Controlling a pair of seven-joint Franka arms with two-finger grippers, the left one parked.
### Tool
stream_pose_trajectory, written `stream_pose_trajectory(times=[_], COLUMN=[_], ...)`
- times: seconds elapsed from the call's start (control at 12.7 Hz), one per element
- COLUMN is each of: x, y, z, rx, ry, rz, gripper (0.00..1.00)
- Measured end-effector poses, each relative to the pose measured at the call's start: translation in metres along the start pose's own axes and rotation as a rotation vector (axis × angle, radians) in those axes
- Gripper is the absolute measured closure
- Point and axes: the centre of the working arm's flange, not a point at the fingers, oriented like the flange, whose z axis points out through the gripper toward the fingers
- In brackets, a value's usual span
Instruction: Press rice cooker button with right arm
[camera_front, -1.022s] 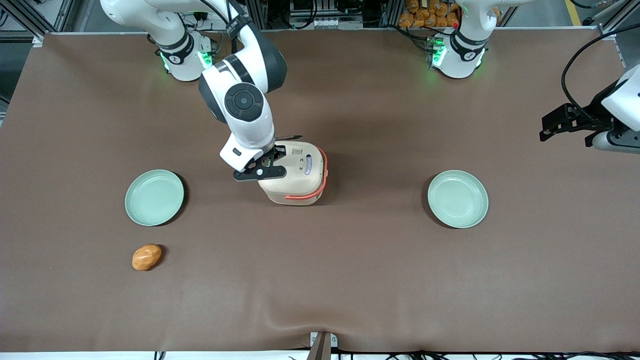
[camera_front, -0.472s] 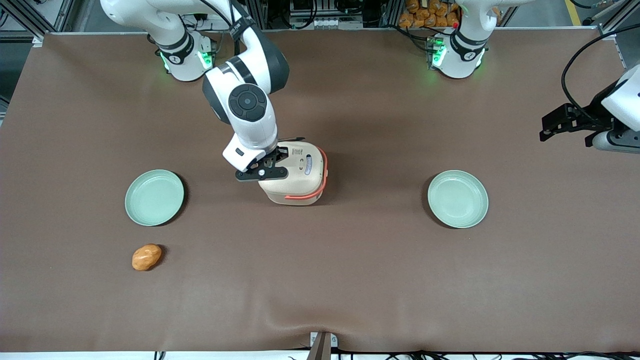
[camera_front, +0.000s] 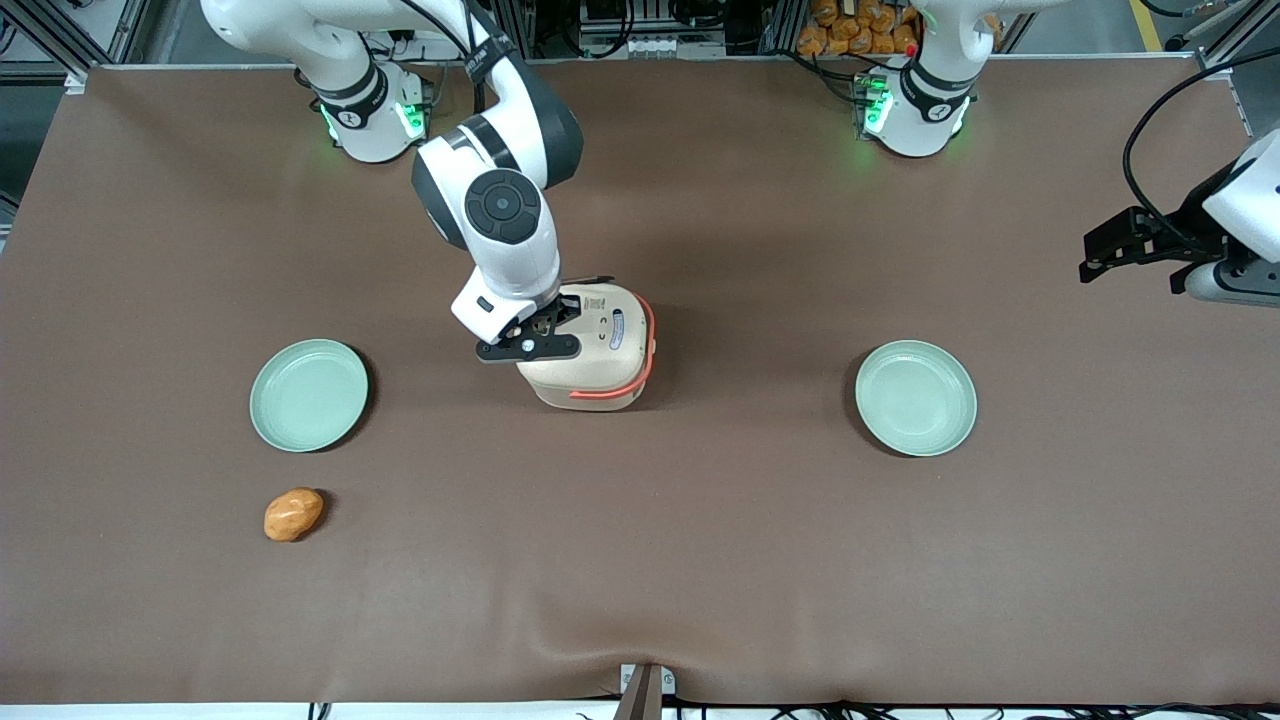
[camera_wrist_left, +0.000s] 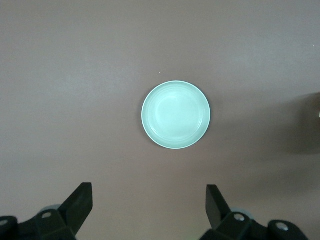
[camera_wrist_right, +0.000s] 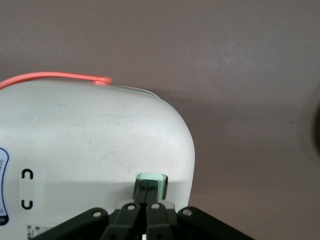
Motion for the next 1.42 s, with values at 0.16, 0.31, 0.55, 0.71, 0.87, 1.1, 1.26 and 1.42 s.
stream_pose_trajectory(times=[0.16,0.31,0.55,0.71,0.87,1.1,1.26,1.42], x=[0.001,0.004,0.012,0.019,0.022,0.021,0.016,0.006], y=[0.001,0.007,0.045,0.088,0.133,0.211,0.258,0.292], z=[-0.006,-0.042,-0.135,-0.181,-0.208,-0.231,-0.244,-0.26], rx=[-0.004,-0.019,0.022,0.056,0.076,0.093,0.107,0.121], ry=[-0.008,-0.038,-0.07,-0.053,-0.049,-0.072,-0.083,-0.071], rz=[0.003,0.014,0.075,0.13,0.189,0.199,0.192,0.213], gripper=[0.99,0.98,0.72,0.51,0.29,0.0,0.0,0.0])
